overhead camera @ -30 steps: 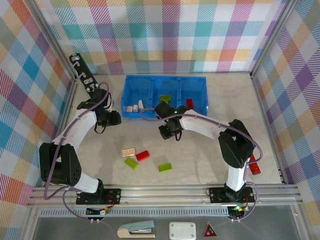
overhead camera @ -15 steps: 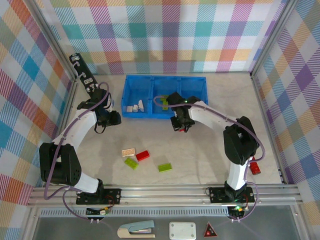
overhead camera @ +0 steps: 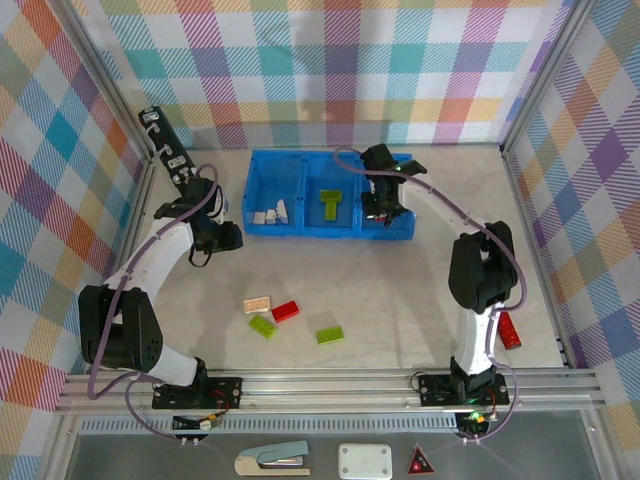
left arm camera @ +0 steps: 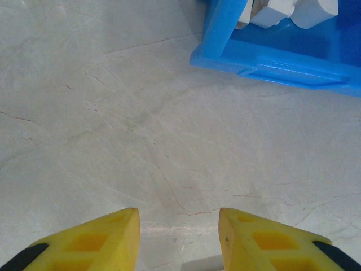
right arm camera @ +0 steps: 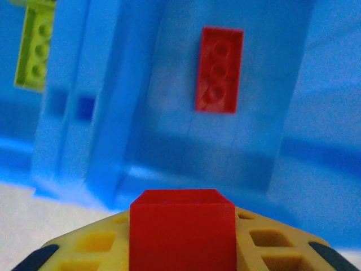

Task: Sort the legos into containers by color
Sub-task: Place the lego in the container.

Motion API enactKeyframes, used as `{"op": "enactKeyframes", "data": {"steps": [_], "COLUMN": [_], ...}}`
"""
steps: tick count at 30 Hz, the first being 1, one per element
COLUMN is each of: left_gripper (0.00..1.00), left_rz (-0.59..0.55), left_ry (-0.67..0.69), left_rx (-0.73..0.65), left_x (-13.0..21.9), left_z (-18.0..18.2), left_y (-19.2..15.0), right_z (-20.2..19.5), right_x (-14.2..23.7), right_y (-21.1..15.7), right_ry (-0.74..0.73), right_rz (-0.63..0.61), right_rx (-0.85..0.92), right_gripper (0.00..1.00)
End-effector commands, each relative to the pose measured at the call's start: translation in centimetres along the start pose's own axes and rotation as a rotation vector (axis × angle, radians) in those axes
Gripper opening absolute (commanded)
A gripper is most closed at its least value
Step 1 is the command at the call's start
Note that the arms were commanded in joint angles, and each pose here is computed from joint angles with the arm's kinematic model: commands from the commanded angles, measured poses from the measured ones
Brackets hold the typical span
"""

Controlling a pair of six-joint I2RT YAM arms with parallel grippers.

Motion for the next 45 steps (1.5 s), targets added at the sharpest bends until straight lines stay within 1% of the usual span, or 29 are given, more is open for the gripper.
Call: {"op": "enactKeyframes", "data": {"steps": [1, 6, 11, 18, 26, 35, 42, 45], "left_gripper": [0.42, 0.42, 0.42, 0.42, 0.42, 0.42, 0.42, 0.42], "left_rz": [-0.006, -0.002, 0.004, 0.012, 0.025, 0.034, 0.036, 0.036], "left_ry": [-0.008, -0.003, 0.002, 0.009, 0.015, 0.024, 0.025, 0.023], "left_rx": [0.001, 0.001, 0.001, 0.001, 0.002, 0.000, 0.000, 0.000], "left_x": [0.4, 0.2, 0.0, -0.3, -0.6, -0.9, -0.9, -1.0], "left_z": [0.3, 0.3, 0.4, 0.5, 0.5, 0.6, 0.6, 0.6], "left_y": [-0.2, -0.2, -0.2, -0.2, -0.3, -0.3, -0.3, -0.3], "right_z": [-0.6, -1.6, -2.3, -2.6, -2.9, -3.7, -3.6, -3.6], "right_x": [-1.5, -3.5, -5.5, -8.4, -10.7, -12.2, -12.4, -12.1], "right_y": [1.8, 4.3, 5.9, 7.5, 9.2, 9.8, 9.6, 9.6], "right_ry": [-0.016, -0.038, -0.044, -0.047, -0.043, -0.042, -0.028, -0.019], "right_rz": [-0.021, -0.051, -0.078, -0.109, -0.135, -0.131, -0.124, -0.122], "right_rx": [0.028, 0.014, 0.002, -0.009, -0.033, -0.059, -0.069, -0.074], "right_gripper": [0.29, 0.30, 0.32, 0.33, 0.35, 0.36, 0.45, 0.46]}}
Point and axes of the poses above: each hand's point on the last joint's axis, 136 mm out from that joint toward the fingers, its own x axis back along the fingers, its own z axis along the line the jaws close on, y = z × x, the point moved 8 cm from there along x, back along the fingers, and after that the axes turned 1 degree about -x, right-handed, at the moved point
